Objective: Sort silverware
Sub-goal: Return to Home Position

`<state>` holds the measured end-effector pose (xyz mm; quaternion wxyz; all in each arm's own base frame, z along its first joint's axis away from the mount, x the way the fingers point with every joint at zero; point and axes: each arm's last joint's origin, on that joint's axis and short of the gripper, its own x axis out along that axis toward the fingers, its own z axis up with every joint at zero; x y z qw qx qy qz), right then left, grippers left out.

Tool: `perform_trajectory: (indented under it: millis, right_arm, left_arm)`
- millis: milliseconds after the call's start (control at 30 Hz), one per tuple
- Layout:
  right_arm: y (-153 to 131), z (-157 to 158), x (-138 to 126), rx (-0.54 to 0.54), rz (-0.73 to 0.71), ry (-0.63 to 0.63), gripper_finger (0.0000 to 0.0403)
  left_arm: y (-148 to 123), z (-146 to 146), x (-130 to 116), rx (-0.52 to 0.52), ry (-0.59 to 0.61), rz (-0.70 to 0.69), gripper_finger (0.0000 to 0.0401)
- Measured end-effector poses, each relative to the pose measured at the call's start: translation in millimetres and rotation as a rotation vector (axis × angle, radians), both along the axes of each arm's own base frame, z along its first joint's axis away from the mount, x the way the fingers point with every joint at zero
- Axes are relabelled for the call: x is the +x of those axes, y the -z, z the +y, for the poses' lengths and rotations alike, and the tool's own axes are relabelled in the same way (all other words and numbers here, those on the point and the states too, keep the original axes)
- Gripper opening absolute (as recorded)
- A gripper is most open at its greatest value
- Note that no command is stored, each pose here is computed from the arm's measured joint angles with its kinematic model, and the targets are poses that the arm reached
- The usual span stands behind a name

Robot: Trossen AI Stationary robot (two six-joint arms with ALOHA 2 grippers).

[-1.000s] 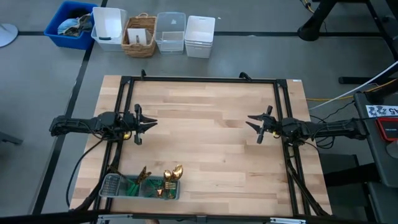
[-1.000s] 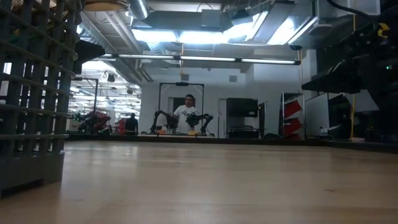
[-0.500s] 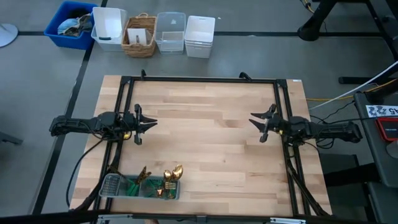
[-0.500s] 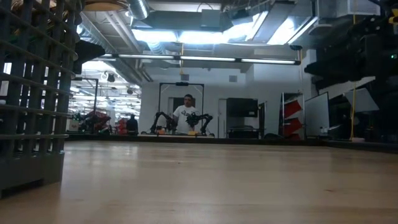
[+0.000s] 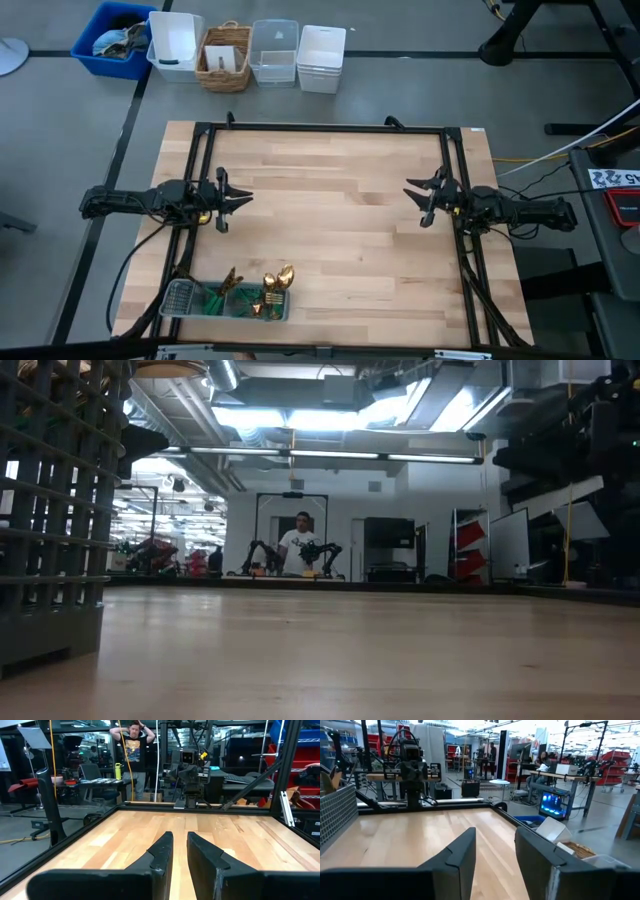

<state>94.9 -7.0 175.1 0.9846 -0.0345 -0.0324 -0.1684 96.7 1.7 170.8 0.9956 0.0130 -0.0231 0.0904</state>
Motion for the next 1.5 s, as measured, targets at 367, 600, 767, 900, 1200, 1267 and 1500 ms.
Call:
perform_trajectory:
  millis: [367,600,767,900,1200,1267,1500]
  right_arm:
    - [0,-8,-1,0.0,-0.003,0.09,0.0136]
    - [0,-11,-2,0.0,-0.005,0.118,0.0136]
    - [0,-11,-2,0.001,-0.006,0.117,0.0136]
    - [0,-11,-1,0.002,0.002,0.103,0.0136]
    - [2,-9,0,-0.002,0.022,0.039,0.0136]
    - [2,-9,0,-0.002,0.022,0.039,0.0136]
    - [1,-9,-1,-0.003,0.01,0.039,0.0136]
  left_arm:
    - [0,0,0,0.0,0.0,0.0,0.0047]
    - [0,0,0,0.0,0.0,0.0,0.0047]
    - [0,0,0,0.0,0.0,0.0,0.0047]
    - [0,0,0,0.0,0.0,0.0,0.0047]
    - [0,0,0,0.0,0.0,0.0,0.0047]
    - [0,0,0,0.0,0.0,0.0,0.0047]
    - [0,0,0,0.0,0.0,0.0,0.0047]
